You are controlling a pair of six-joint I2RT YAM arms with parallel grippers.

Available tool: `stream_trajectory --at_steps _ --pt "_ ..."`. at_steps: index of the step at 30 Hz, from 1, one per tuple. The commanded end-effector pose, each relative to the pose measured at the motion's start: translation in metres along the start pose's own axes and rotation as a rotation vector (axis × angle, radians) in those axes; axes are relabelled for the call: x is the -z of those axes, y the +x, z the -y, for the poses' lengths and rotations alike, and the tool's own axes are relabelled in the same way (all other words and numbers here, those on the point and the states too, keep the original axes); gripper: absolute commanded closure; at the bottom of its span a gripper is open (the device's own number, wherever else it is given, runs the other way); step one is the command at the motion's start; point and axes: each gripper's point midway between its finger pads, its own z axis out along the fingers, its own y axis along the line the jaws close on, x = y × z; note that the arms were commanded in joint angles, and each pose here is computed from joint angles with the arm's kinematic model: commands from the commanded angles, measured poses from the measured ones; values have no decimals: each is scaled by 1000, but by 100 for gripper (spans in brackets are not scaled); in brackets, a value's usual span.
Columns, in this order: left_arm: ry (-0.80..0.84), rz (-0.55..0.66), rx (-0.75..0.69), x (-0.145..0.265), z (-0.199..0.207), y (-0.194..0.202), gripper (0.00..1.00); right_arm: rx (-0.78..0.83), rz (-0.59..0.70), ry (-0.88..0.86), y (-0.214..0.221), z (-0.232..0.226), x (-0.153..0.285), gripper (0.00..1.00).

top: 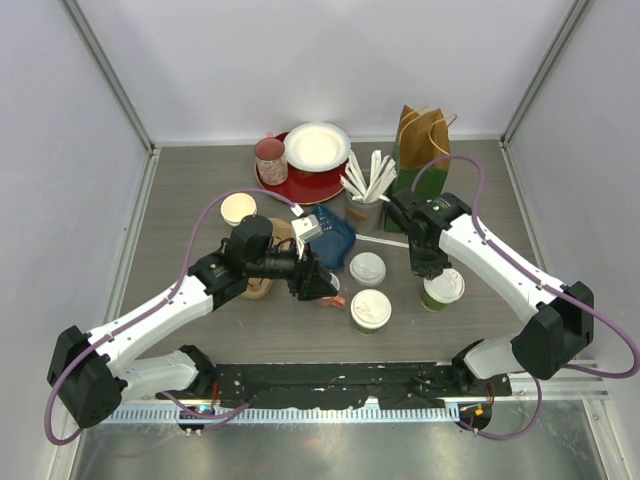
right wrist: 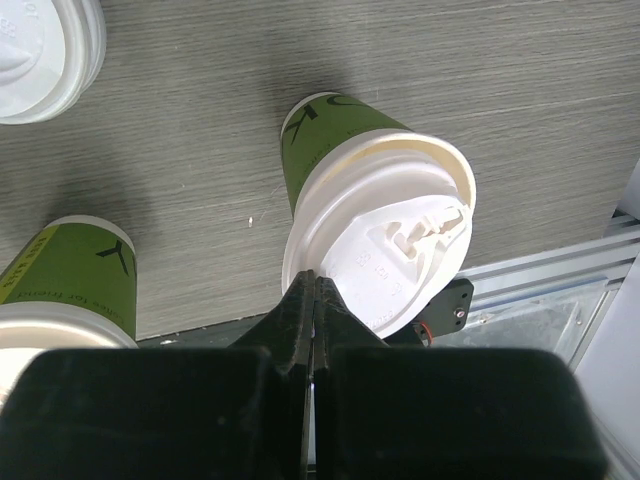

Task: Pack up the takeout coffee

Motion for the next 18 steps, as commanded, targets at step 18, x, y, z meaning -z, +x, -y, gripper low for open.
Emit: stream_trajectory --at_steps 18 --pt "30 27 -34 0 3 -10 47 38 -24 152 8 30 3 99"
